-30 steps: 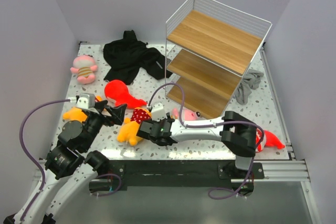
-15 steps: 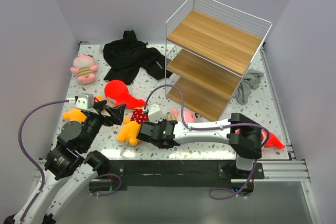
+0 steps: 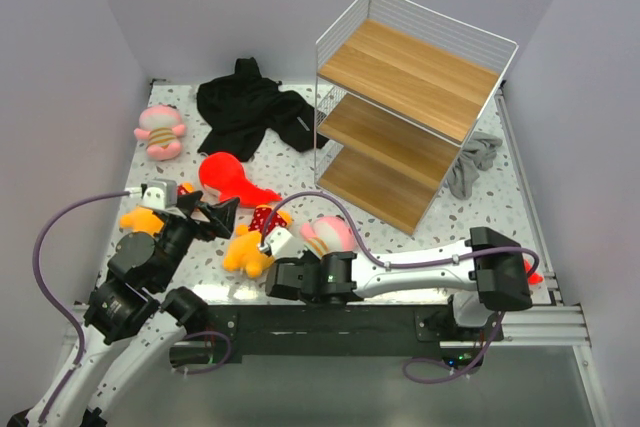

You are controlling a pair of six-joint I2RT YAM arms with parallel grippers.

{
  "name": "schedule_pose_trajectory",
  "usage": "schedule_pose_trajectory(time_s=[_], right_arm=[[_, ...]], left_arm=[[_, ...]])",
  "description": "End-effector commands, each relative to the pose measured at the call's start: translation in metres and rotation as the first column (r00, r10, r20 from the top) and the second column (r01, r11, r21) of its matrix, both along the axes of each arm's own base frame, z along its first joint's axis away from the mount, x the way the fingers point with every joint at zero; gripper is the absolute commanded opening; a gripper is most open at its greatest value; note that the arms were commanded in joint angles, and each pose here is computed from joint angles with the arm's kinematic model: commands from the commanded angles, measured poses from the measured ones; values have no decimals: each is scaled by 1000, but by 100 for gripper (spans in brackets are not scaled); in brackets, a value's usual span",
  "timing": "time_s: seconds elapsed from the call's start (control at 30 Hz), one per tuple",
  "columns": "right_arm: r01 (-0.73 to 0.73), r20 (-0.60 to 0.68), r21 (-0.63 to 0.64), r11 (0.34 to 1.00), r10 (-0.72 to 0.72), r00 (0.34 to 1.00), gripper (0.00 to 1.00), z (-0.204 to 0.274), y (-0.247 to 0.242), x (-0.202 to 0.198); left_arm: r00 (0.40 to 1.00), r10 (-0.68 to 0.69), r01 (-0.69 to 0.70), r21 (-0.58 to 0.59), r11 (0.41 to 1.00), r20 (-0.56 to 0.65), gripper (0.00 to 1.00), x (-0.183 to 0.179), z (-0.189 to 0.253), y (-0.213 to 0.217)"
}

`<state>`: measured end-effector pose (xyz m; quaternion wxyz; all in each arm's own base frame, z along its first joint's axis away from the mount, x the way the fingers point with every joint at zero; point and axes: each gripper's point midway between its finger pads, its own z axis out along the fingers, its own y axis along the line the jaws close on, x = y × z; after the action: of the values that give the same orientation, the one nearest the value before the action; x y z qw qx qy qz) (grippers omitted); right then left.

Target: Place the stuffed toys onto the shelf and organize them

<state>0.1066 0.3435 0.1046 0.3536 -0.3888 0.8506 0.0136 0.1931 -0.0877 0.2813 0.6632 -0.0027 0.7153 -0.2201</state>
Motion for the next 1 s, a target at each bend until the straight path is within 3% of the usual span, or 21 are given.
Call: schedule_pose_trajectory(time_s=[0.0, 0.03, 0.23, 0.47, 0.63, 0.67, 0.7, 0.83, 0.97], right_arm=[[62, -8, 30, 998, -61, 998, 5, -3, -1, 0], [81, 5, 44, 996, -81, 997, 15, -2, -1, 2], [124, 25, 101, 987, -127, 992, 46, -10, 10, 4], [146, 108, 103, 984, -157, 982, 54, -21, 23, 18], [172, 146, 6, 985, -171, 974, 48, -41, 13, 20], [169, 147, 1, 986, -167, 975, 44, -41, 14, 19], [169, 155, -17, 985, -165, 974, 32, -41, 11, 20], [169, 207, -24, 985, -161, 965, 3, -17, 9, 24], [140, 267, -25, 990, -128, 955, 0, 36, -1, 26]], left_arm=[[999, 15, -14, -38, 999, 40, 97, -1, 16, 3], [999, 14, -12, -37, 999, 39, 97, -1, 16, 3], [999, 15, -14, -36, 999, 38, 97, -1, 16, 3], [999, 17, -15, -37, 999, 39, 97, -1, 16, 3], [999, 20, -18, -37, 999, 36, 97, -1, 15, 4], [999, 20, -18, -39, 999, 38, 97, -1, 16, 4], [999, 18, -17, -38, 999, 37, 97, -1, 15, 4], [999, 18, -17, -38, 999, 37, 97, -1, 15, 4], [999, 31, -29, -46, 999, 43, 97, -2, 17, 7]])
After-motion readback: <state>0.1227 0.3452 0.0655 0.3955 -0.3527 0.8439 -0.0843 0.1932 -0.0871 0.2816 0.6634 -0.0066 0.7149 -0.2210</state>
